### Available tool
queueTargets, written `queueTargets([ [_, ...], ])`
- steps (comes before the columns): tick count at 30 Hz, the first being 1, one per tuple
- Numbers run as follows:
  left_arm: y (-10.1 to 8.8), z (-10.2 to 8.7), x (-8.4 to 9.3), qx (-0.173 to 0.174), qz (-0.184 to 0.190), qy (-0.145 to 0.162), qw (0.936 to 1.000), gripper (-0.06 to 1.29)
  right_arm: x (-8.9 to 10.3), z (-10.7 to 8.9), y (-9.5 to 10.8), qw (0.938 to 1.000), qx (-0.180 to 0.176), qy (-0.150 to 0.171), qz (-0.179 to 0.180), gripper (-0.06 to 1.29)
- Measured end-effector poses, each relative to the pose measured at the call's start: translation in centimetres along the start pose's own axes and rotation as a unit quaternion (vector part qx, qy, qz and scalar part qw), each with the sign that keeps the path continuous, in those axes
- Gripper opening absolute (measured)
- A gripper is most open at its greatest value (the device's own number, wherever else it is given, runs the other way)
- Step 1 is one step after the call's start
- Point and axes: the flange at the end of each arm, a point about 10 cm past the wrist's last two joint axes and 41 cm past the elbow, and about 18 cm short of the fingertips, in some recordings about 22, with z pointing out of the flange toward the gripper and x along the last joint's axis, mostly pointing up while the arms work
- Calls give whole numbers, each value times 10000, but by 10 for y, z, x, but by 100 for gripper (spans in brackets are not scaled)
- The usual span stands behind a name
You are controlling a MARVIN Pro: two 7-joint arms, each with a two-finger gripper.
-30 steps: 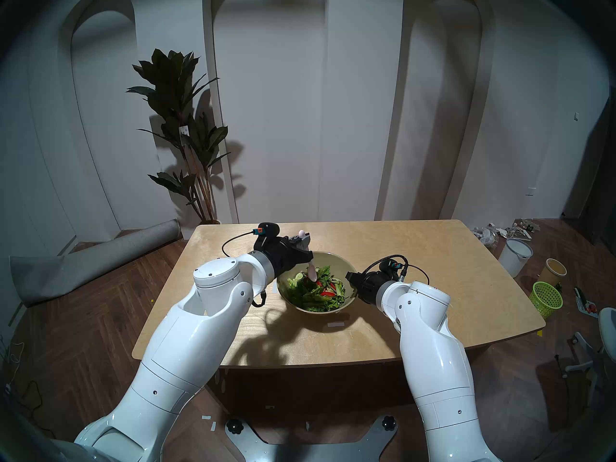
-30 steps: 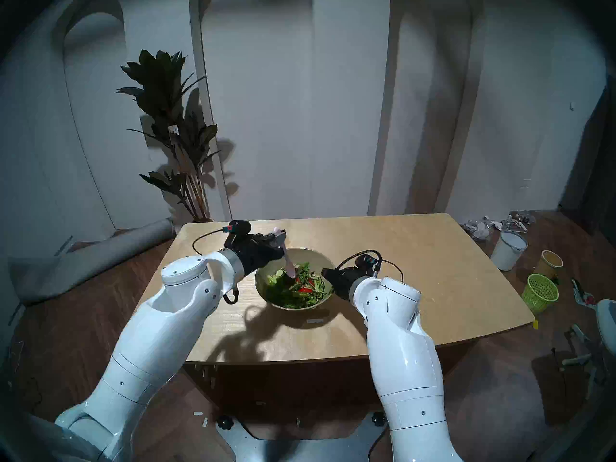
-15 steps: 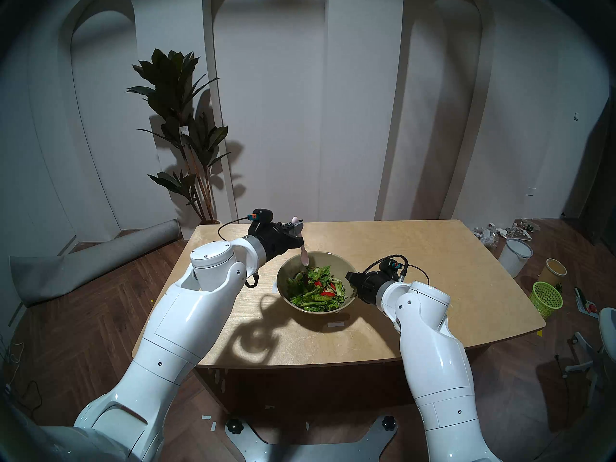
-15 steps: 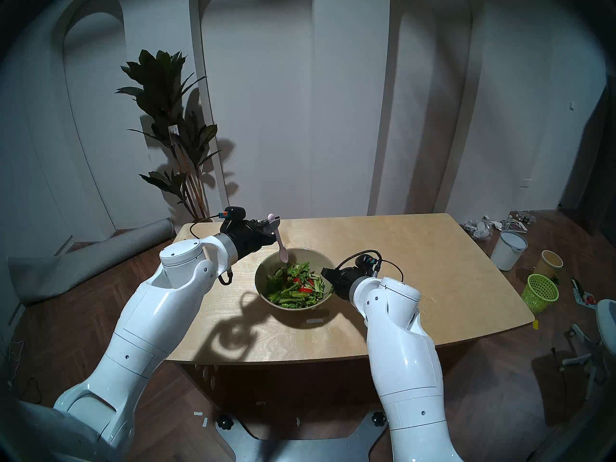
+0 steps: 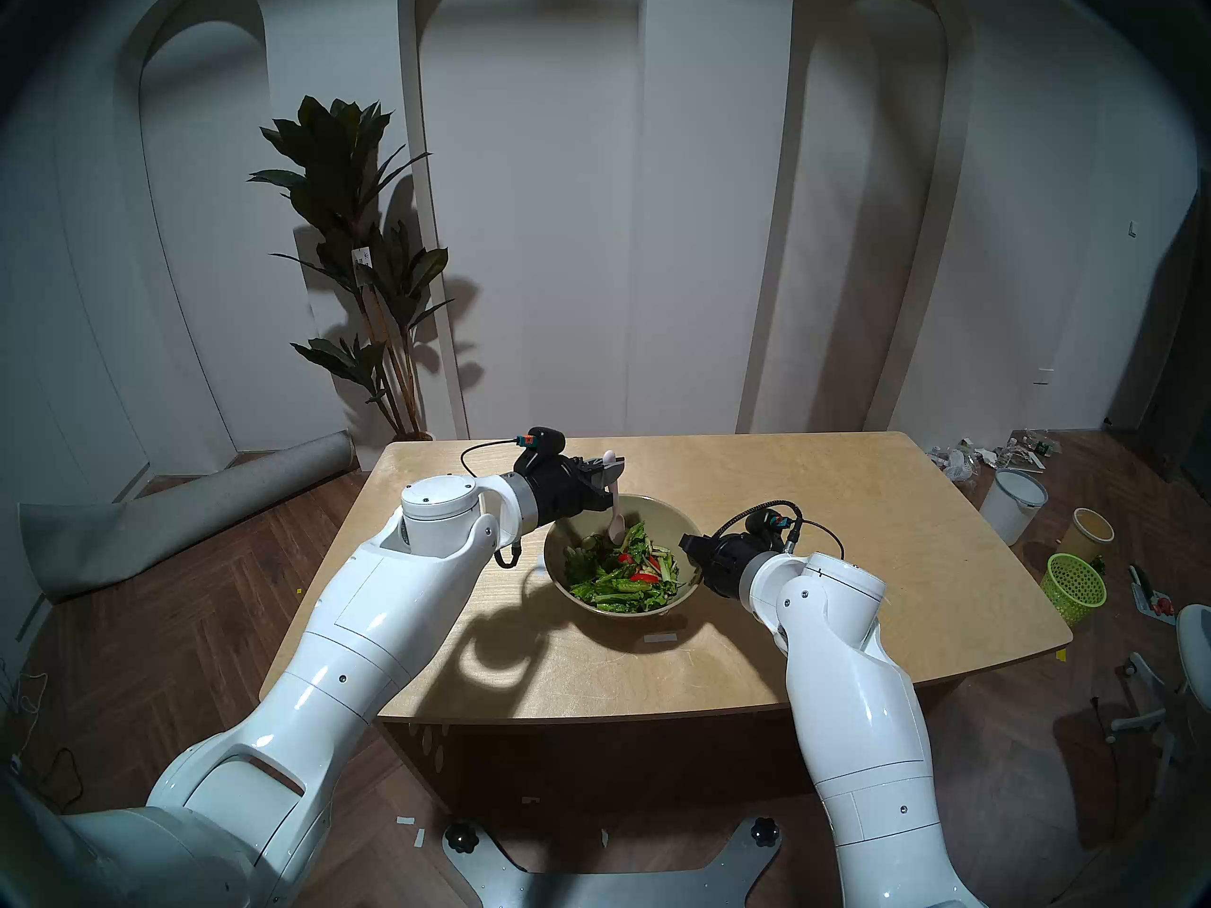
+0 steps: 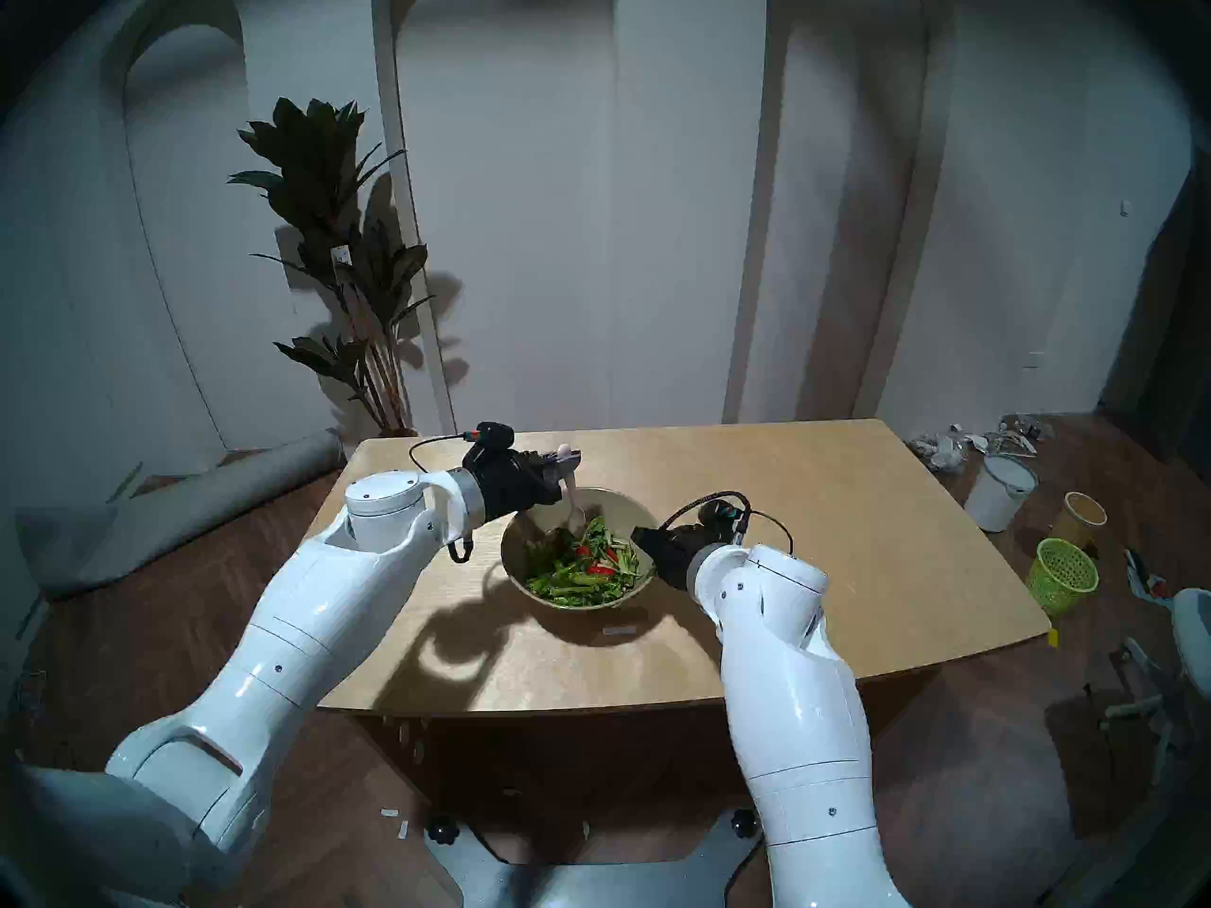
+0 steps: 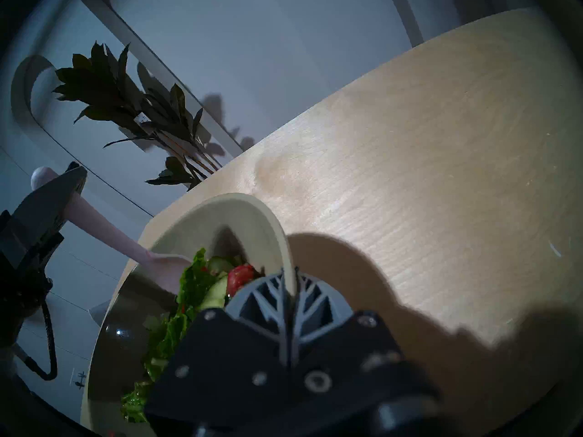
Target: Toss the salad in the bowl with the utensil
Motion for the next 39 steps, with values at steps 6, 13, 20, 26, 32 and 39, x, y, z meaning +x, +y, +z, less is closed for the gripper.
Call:
queueTargets([
  [6,-6,-3,17,-81,244,142,9996,-3,0,0,0,10000,0,0,0,-3],
  [13,-20,-4,22,-94,424,197,9989,-3,0,0,0,10000,0,0,0,-3],
  [20,-34,0,-1,-162,558,36,9983,-3,0,0,0,10000,-1,0,0,-3],
  [26,-34,1,-14,-298,581,-91,9978,-3,0,0,0,10000,-1,0,0,-3],
  [32,-34,-3,-17,-406,497,-149,9978,-3,0,0,0,10000,-1,0,0,-3],
  [39,-30,-14,-28,-517,62,-420,9978,-3,0,0,0,10000,-1,0,0,-3],
])
